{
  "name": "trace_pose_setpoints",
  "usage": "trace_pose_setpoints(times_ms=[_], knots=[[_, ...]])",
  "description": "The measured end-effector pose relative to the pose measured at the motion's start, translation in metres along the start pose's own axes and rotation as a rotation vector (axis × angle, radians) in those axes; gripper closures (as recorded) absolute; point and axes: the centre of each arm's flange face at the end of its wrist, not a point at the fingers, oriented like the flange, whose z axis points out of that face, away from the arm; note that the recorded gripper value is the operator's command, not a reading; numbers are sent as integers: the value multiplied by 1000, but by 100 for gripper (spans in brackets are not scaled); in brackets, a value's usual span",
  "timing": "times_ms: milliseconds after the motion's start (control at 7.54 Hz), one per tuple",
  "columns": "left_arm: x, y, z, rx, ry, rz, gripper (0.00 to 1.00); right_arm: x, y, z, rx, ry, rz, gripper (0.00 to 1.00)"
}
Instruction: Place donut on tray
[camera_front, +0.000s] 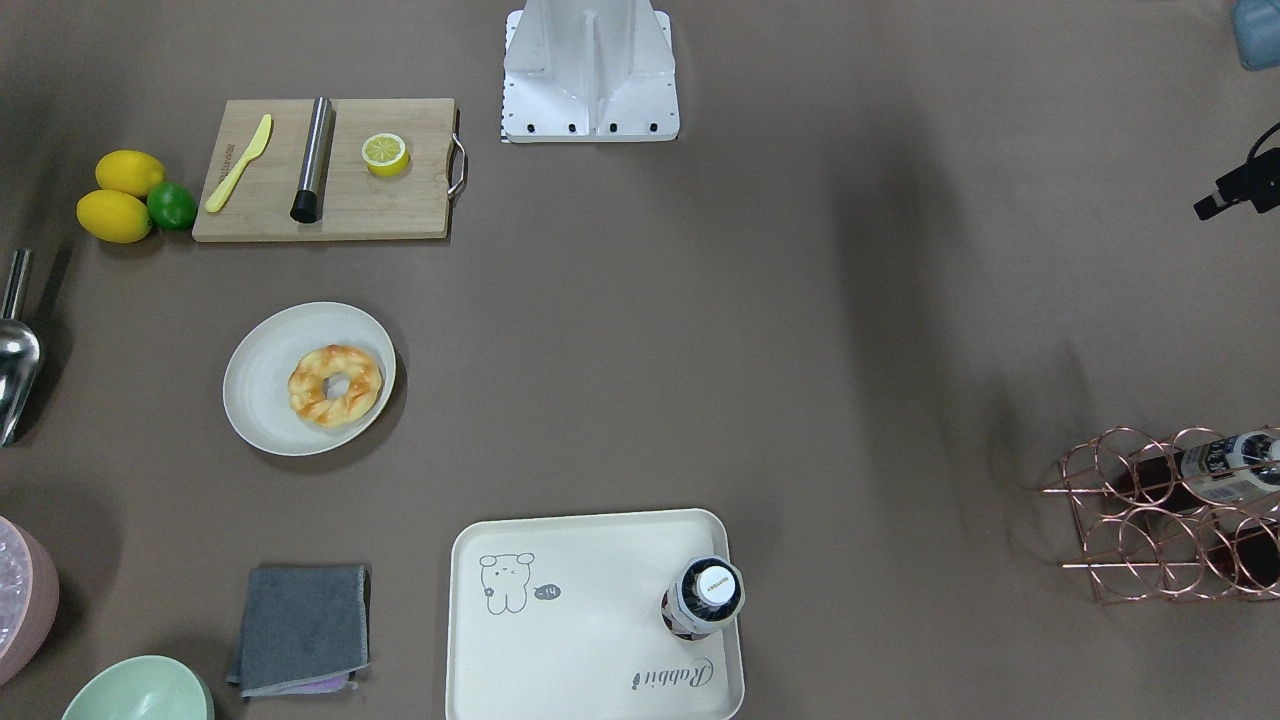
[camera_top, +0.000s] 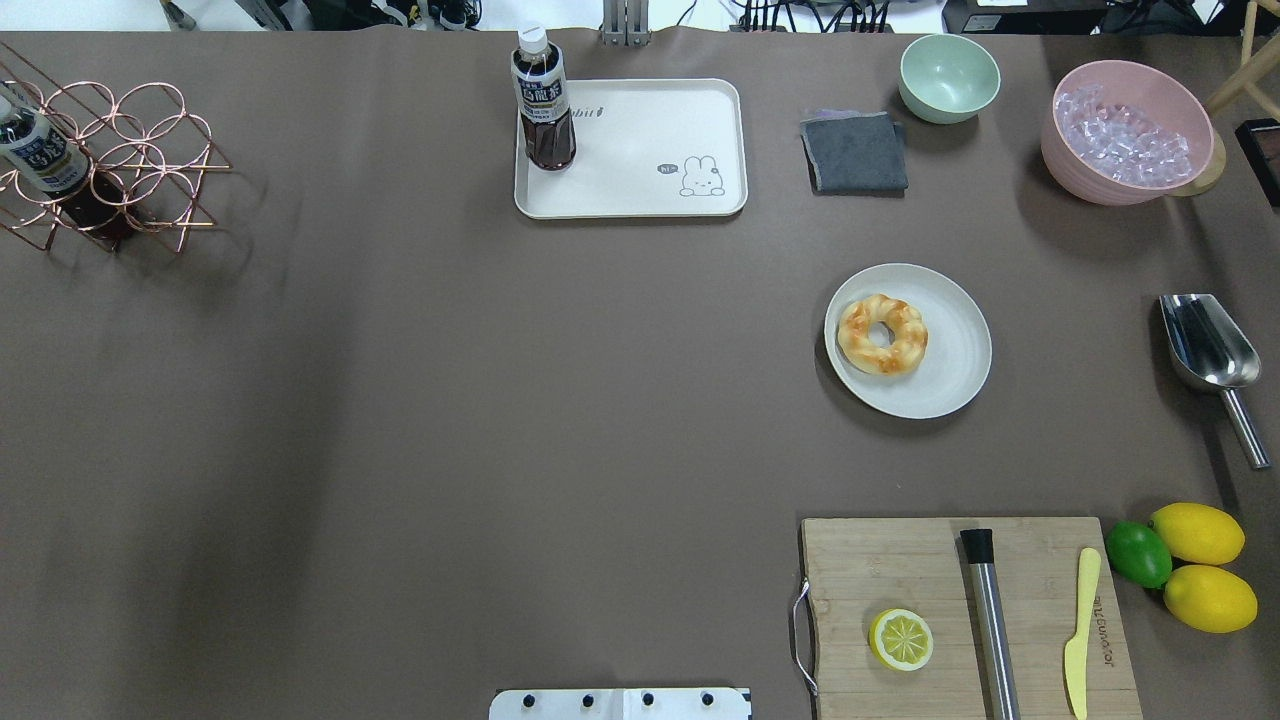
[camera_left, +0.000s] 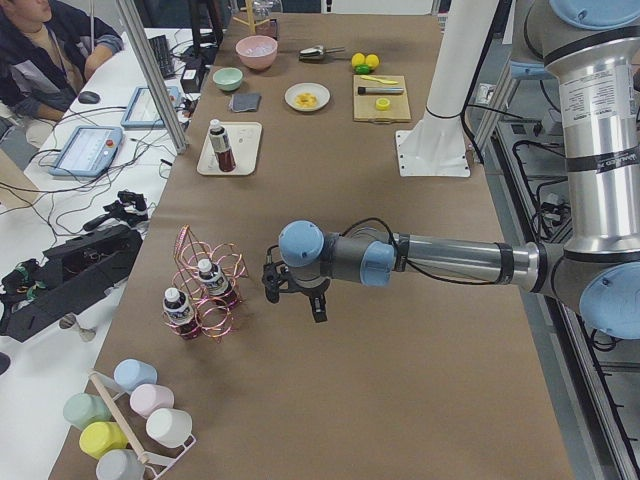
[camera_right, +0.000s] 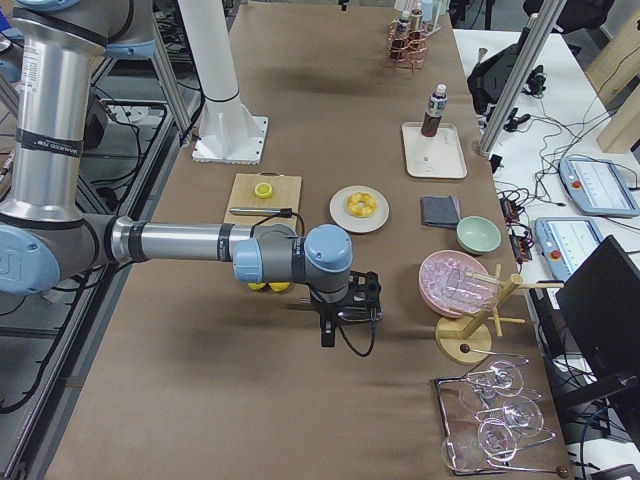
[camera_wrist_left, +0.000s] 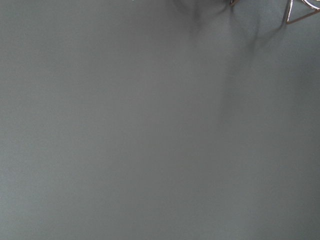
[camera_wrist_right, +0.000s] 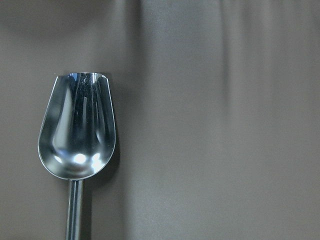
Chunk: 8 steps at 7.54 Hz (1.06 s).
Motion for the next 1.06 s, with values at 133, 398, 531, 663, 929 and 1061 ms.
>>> trace_pose_setpoints(times_ms=[133,398,531,663,929,1061], knots=[[0,0,0,1,0,1,2,1,1,-1,3,1,4,0],[2,-1,-1,2,1,3,2,12,4,-12,28,12,28,0],[2,-1,-1,3,1,3,2,17,12,-15,35,6,38,0],[2,-1,-1,3,1,4,2,19,19,-14,37,-15,47,0],[3,-1,-2,4,1,4,2,15,21,-16,56,-54,49,0],[3,-1,-2,4,1,4,2,9,18,-21,67,-64,44,0]])
